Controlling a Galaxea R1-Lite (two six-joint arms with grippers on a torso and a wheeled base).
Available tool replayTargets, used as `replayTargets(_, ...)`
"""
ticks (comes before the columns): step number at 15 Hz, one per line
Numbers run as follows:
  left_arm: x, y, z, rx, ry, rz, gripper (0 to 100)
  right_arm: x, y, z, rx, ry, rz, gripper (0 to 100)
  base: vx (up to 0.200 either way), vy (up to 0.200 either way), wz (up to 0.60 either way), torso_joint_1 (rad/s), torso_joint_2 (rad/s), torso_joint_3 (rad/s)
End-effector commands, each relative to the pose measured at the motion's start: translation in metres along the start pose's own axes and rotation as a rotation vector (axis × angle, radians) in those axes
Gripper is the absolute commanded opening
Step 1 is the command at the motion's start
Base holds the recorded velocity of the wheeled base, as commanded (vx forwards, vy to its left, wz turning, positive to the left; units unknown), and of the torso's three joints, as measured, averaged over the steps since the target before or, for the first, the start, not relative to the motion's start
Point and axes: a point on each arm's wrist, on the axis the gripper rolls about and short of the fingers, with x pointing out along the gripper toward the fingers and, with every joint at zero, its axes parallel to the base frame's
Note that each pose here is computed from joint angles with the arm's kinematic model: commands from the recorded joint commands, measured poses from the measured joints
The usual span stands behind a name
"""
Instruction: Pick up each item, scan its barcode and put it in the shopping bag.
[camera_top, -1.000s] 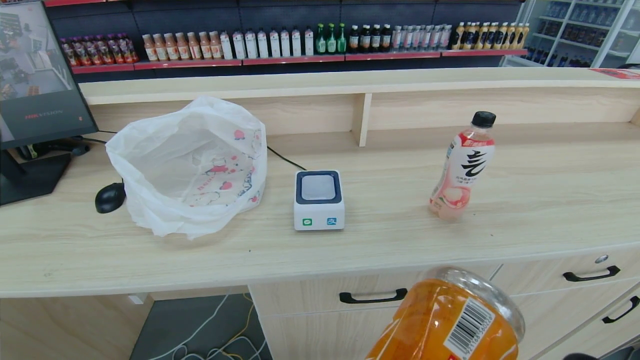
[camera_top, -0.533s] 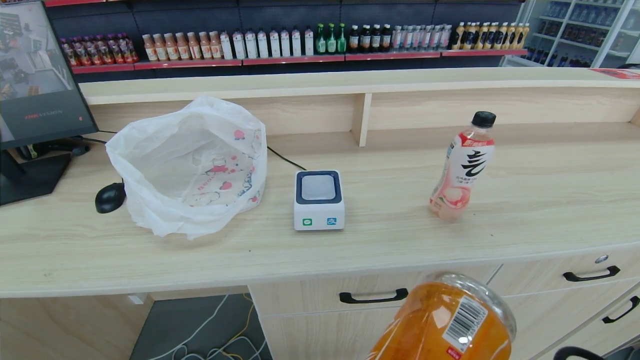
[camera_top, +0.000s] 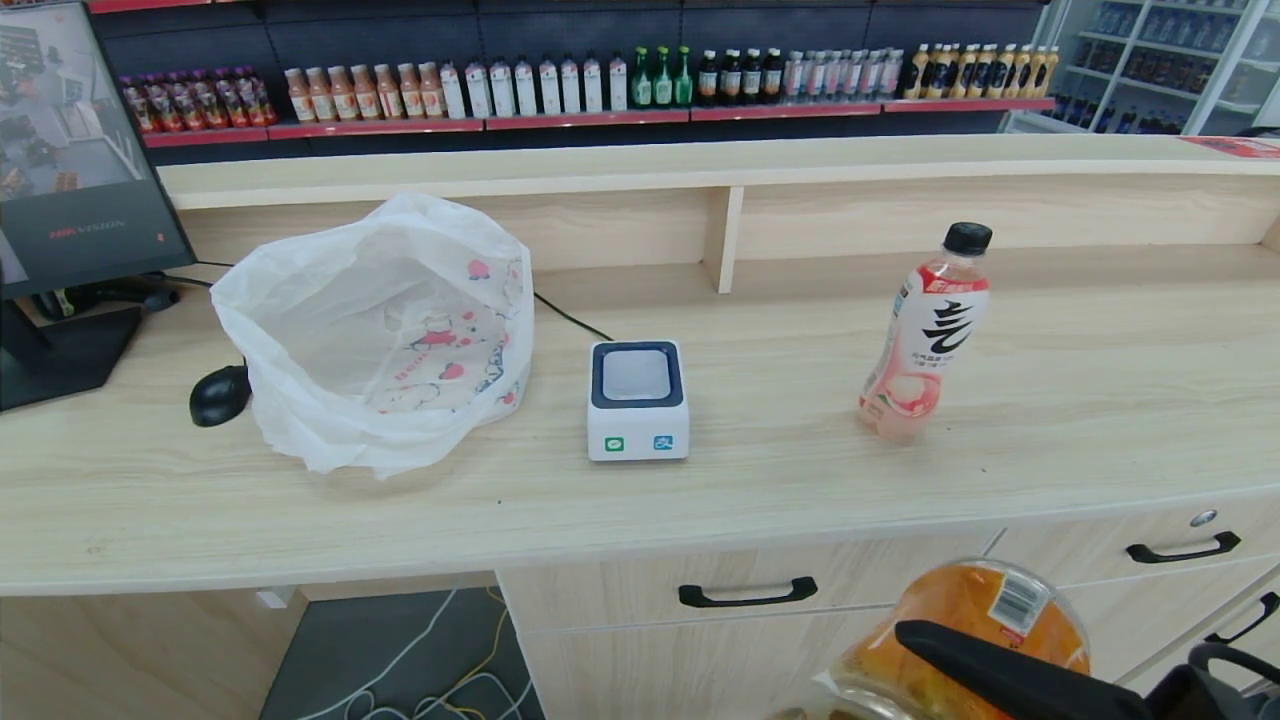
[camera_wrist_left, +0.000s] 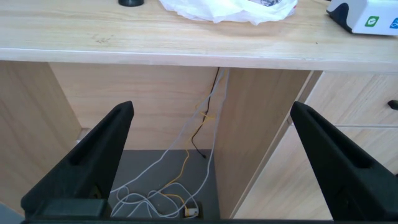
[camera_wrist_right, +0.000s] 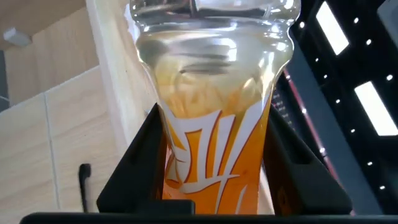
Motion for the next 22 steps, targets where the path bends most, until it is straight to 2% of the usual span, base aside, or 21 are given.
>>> replayTargets(1, 0.0, 0.0, 0.0, 0.0, 0.0, 0.0, 100, -0.014, -0.007, -0.009, 0.128, 0.04, -0.041, 0, 0.0, 0.0, 0.0, 0.0, 0.0, 0.0)
replayTargets(3, 0.0, 0.0, 0.0, 0.0, 0.0, 0.0, 100, -0.014, -0.013, -0.025, 0.275, 0.131, -0.097, 0, 0.0, 0.0, 0.0, 0.0, 0.0, 0.0)
replayTargets(6, 0.0, 0.0, 0.0, 0.0, 0.0, 0.0, 100, -0.007, -0.007, -0.03, 0.503, 0.137, -0.077, 0, 0.0, 0.0, 0.0, 0.0, 0.0, 0.0)
replayTargets(8, 0.0, 0.0, 0.0, 0.0, 0.0, 0.0, 100, 0.001, -0.01, -0.029, 0.555, 0.083, -0.066, 0, 0.0, 0.0, 0.0, 0.0, 0.0, 0.0)
replayTargets(9, 0.0, 0.0, 0.0, 0.0, 0.0, 0.0, 100, 0.008, -0.014, -0.026, 0.616, 0.023, -0.063, 0, 0.0, 0.0, 0.0, 0.0, 0.0, 0.0)
replayTargets(11, 0.0, 0.0, 0.0, 0.0, 0.0, -0.002, 100, 0.019, -0.018, -0.025, 0.64, -0.009, -0.068, 0, 0.0, 0.0, 0.0, 0.0, 0.0, 0.0)
replayTargets(14, 0.0, 0.0, 0.0, 0.0, 0.0, 0.0, 100, 0.031, -0.022, -0.031, 0.693, -0.004, -0.093, 0, 0.0, 0.0, 0.0, 0.0, 0.0, 0.0)
replayTargets(15, 0.0, 0.0, 0.0, 0.0, 0.0, -0.002, 100, 0.043, -0.023, -0.032, 0.7, -0.039, -0.075, 0, 0.0, 0.0, 0.0, 0.0, 0.0, 0.0)
replayTargets(17, 0.0, 0.0, 0.0, 0.0, 0.0, 0.0, 100, 0.056, -0.034, -0.038, 0.721, -0.039, -0.143, 0, 0.0, 0.0, 0.0, 0.0, 0.0, 0.0)
replayTargets(18, 0.0, 0.0, 0.0, 0.0, 0.0, 0.0, 100, 0.068, -0.04, -0.041, 0.792, -0.014, -0.21, 0, 0.0, 0.0, 0.0, 0.0, 0.0, 0.0)
replayTargets(20, 0.0, 0.0, 0.0, 0.0, 0.0, -0.002, 100, 0.075, -0.039, -0.041, 0.917, 0.039, -0.278, 0, 0.0, 0.0, 0.0, 0.0, 0.0, 0.0)
replayTargets(22, 0.0, 0.0, 0.0, 0.0, 0.0, 0.0, 100, 0.076, -0.039, -0.043, 0.998, 0.075, -0.335, 0, 0.0, 0.0, 0.0, 0.0, 0.0, 0.0)
